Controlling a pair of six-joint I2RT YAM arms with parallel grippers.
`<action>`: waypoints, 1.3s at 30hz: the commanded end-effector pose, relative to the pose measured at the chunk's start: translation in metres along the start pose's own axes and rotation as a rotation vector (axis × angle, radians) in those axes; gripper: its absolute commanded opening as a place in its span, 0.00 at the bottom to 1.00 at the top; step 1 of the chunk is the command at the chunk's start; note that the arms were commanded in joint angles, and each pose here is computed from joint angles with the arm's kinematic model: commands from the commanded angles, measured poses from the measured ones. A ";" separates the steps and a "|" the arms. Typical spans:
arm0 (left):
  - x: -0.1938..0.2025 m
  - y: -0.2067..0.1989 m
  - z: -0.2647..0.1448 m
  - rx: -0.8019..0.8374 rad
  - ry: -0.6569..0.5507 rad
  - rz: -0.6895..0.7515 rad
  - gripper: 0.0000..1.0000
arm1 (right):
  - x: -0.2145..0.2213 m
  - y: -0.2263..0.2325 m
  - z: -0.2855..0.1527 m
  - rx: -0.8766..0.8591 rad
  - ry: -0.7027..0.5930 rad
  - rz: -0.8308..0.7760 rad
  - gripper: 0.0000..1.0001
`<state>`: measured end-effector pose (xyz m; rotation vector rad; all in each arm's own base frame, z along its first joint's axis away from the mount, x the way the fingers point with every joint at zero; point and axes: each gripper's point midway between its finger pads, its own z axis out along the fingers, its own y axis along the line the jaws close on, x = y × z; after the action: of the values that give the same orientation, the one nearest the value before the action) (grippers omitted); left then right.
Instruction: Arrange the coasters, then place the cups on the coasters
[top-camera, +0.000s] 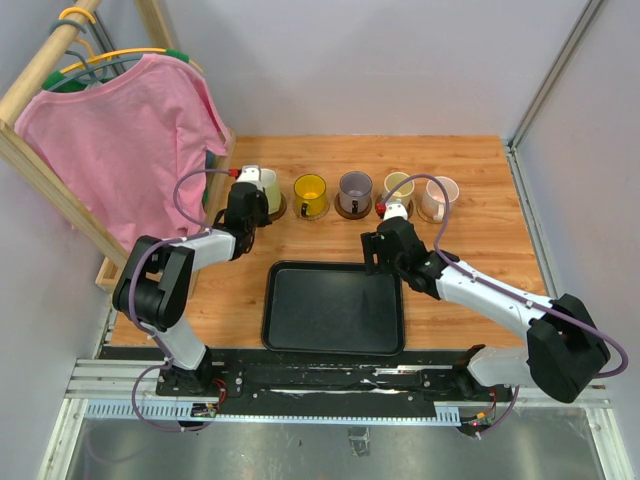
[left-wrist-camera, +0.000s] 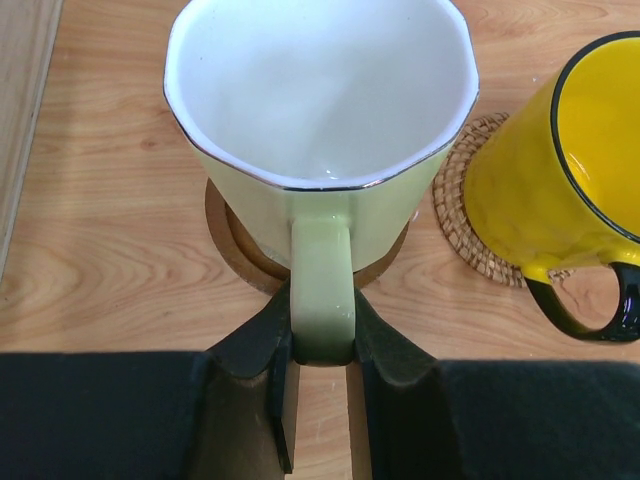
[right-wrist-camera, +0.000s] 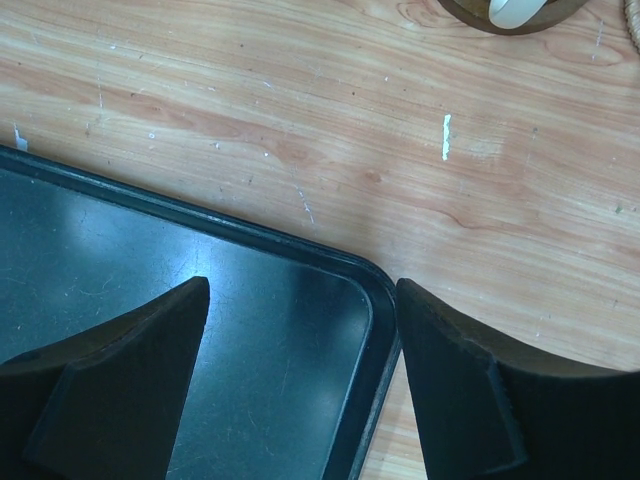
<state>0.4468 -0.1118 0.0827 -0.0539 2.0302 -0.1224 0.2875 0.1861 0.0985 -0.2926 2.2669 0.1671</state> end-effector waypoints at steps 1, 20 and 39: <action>-0.001 0.007 -0.008 -0.033 0.008 -0.029 0.17 | -0.005 0.001 0.000 -0.012 -0.012 0.011 0.76; 0.016 0.013 -0.012 -0.070 0.070 -0.057 0.48 | 0.001 0.002 -0.005 -0.030 -0.011 0.030 0.76; -0.038 0.005 -0.023 -0.035 -0.073 -0.014 0.40 | 0.001 0.006 -0.001 -0.047 -0.002 0.031 0.76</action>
<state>0.4327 -0.1002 0.1111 -0.1186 1.9954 -0.1054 0.2819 0.1917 0.0980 -0.3058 2.2732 0.2223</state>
